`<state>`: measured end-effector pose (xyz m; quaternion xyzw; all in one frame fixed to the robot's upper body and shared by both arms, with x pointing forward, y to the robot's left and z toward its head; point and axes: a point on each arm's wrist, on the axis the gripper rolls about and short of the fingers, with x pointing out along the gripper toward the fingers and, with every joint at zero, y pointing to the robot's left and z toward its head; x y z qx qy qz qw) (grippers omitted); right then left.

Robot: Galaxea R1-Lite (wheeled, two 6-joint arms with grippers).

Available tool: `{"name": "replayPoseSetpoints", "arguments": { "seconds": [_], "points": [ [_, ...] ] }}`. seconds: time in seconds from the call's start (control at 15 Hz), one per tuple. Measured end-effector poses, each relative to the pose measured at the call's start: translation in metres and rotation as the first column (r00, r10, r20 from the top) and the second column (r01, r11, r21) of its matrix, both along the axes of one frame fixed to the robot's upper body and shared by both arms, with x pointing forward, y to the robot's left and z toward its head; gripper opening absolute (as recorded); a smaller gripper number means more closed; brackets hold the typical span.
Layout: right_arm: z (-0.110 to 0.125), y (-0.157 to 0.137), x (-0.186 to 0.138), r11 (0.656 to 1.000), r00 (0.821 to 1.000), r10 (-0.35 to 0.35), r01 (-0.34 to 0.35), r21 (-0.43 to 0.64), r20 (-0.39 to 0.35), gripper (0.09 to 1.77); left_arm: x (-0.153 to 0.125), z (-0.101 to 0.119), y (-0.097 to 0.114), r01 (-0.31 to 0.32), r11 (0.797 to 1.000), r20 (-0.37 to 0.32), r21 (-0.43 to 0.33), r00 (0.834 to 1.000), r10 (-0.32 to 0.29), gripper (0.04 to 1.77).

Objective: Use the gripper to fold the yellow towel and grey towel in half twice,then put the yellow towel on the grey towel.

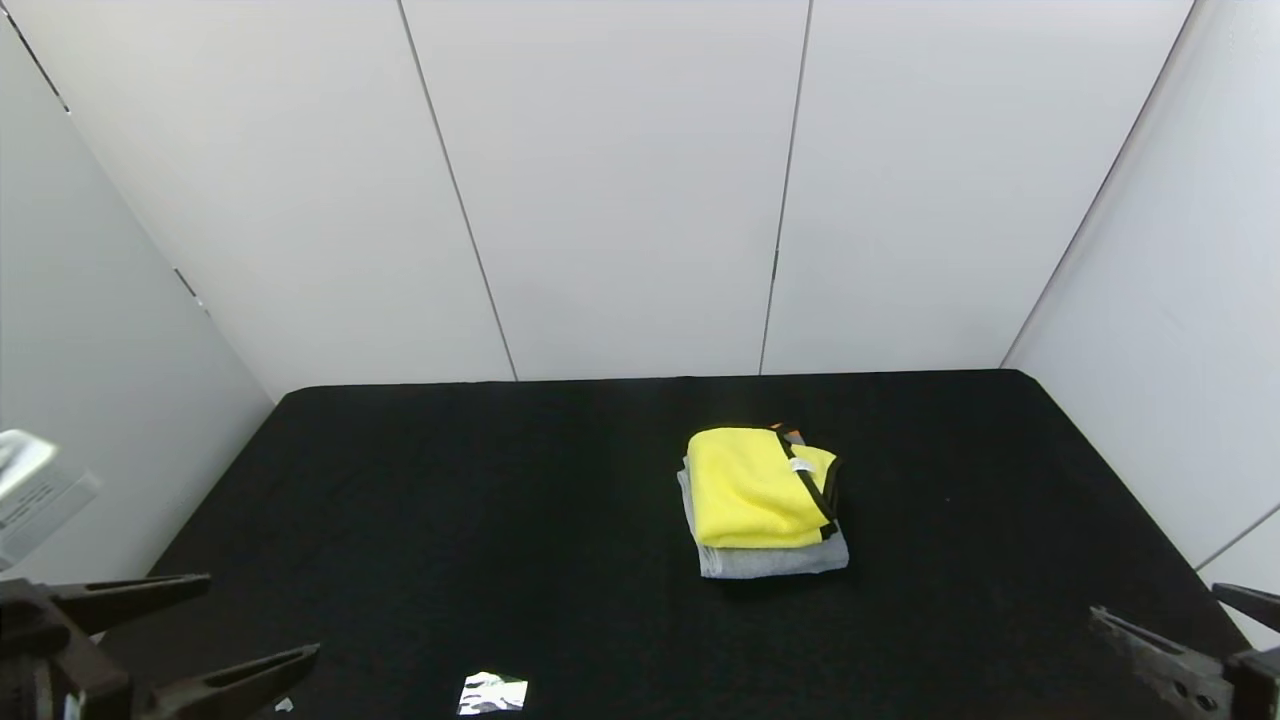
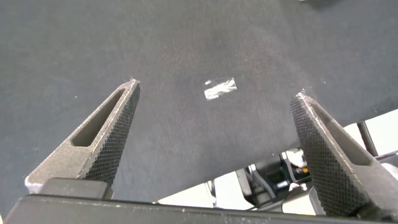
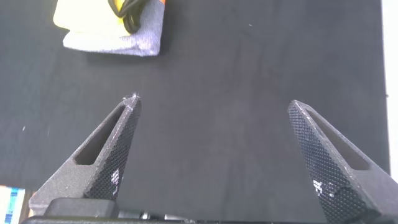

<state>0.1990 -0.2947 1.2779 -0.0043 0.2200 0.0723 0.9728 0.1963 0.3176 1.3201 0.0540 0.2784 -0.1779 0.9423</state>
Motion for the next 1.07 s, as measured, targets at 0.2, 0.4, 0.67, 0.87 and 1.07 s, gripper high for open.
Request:
{"name": "replayPoseSetpoints", "arguments": {
  "seconds": [0.2,0.4,0.67,0.87,1.07],
  "points": [
    [0.003,-0.013,-0.029,1.000,1.000,0.000,0.000,-0.004,0.030,1.70,-0.031,-0.002,0.003,-0.003,1.000,0.064,-0.005,0.998,0.003,1.72],
    [0.006,-0.026,-0.054,0.998,0.994,-0.047,0.051,-0.038,0.096,1.70,-0.058,-0.005,0.006,-0.003,1.000,0.094,-0.007,0.996,0.004,1.72],
    [0.008,-0.042,-0.084,0.987,0.977,-0.145,0.154,-0.044,0.158,1.70,-0.082,-0.003,0.009,0.001,1.000,0.171,-0.017,0.985,0.002,1.72],
    [0.013,-0.048,-0.097,0.966,0.948,-0.241,0.254,-0.038,0.208,1.70,-0.098,-0.003,0.010,-0.003,1.000,0.183,-0.019,0.983,0.007,1.72],
    [0.015,-0.050,-0.110,0.950,0.921,-0.284,0.308,-0.052,0.265,1.70,-0.116,-0.002,0.012,-0.011,1.000,0.208,-0.023,0.978,0.016,1.72]
  ]
}}
